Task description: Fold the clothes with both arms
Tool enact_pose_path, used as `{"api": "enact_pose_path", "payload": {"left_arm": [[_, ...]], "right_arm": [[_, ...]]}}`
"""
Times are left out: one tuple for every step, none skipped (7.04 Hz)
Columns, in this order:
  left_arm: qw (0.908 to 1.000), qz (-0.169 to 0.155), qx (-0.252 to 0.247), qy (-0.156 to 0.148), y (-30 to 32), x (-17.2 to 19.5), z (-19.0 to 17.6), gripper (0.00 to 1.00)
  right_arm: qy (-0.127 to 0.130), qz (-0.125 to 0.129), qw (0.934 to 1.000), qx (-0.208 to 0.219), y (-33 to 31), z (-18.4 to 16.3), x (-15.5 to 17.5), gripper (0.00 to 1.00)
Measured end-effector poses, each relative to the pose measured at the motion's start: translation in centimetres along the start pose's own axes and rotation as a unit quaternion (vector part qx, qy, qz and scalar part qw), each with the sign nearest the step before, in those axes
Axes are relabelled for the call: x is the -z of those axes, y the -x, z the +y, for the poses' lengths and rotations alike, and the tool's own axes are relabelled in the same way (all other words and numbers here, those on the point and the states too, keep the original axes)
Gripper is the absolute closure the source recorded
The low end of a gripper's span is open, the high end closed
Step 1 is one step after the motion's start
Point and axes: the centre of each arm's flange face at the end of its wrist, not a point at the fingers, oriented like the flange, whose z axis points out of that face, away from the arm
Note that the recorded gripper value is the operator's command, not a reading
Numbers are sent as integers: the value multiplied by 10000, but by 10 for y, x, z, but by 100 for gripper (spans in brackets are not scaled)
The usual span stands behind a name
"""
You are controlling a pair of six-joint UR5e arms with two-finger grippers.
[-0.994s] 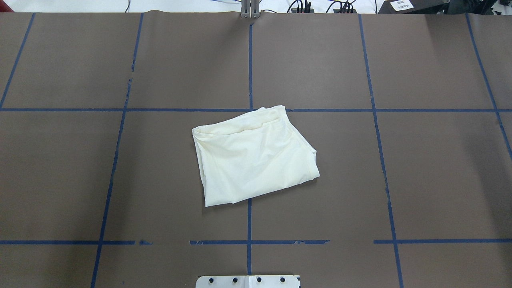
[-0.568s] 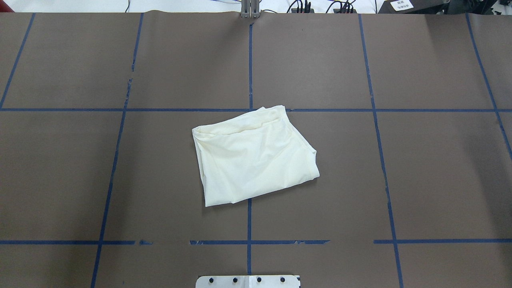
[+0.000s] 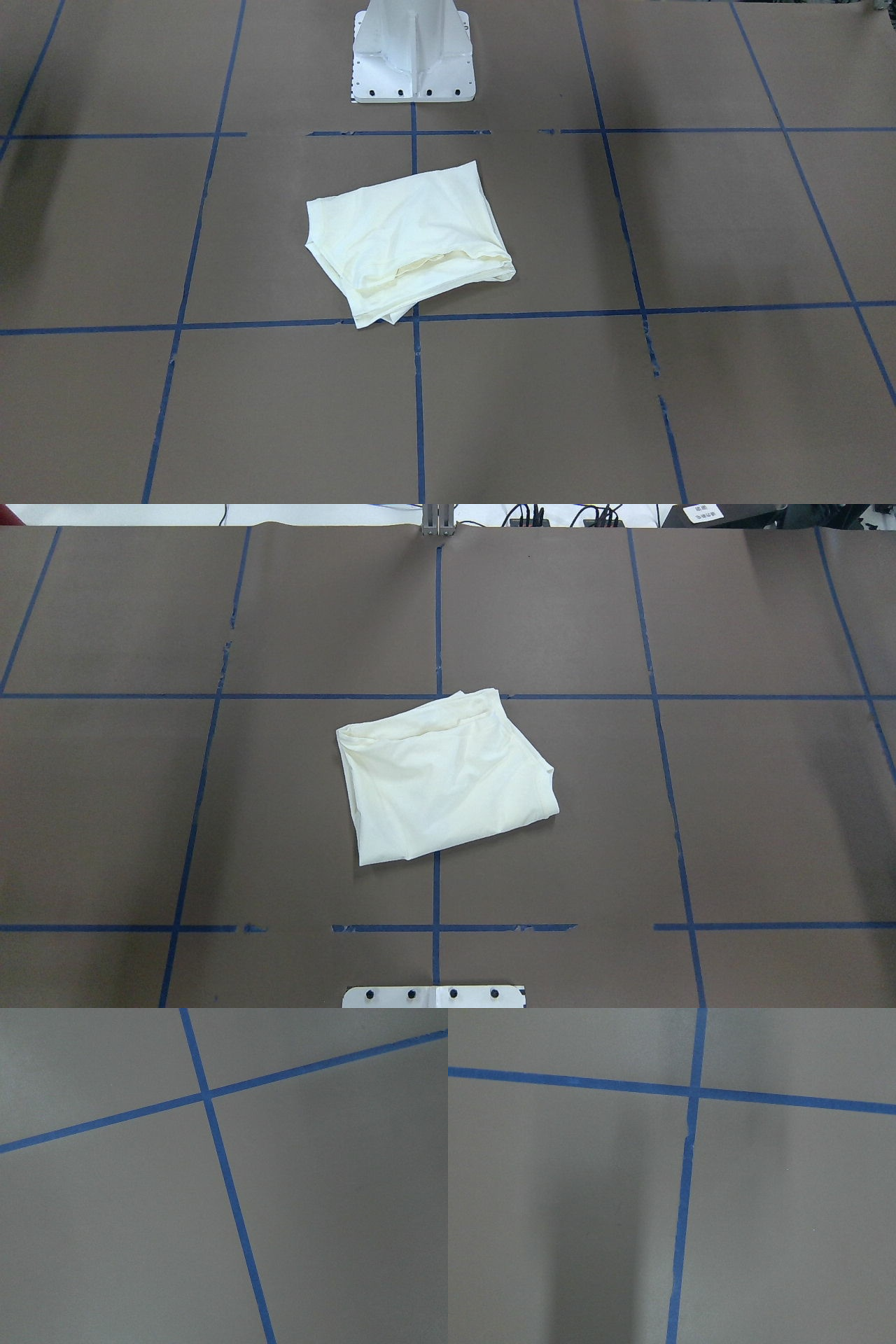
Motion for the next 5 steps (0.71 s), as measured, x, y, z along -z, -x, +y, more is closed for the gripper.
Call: {"api": "enact_pose_path", "payload": {"left_arm": [[10000, -2, -3, -3, 0, 0, 0, 0], [10000, -3, -2, -5, 0, 1, 0, 0], [10000, -5, 2, -9, 0, 1, 0, 0], [10000, -7, 5, -14, -1, 2, 0, 0], [10000, -9, 7, -16, -1, 2, 0, 0]], "right_arm": [[-18, -3, 10000, 14, 2, 0, 2, 0], [-25, -4, 10000, 19, 3, 0, 3, 0], [-28, -4, 10000, 22, 3, 0, 3, 0], [-30, -5, 10000, 23, 3, 0, 3, 0], [-32, -5, 10000, 23, 3, 0, 3, 0]]}}
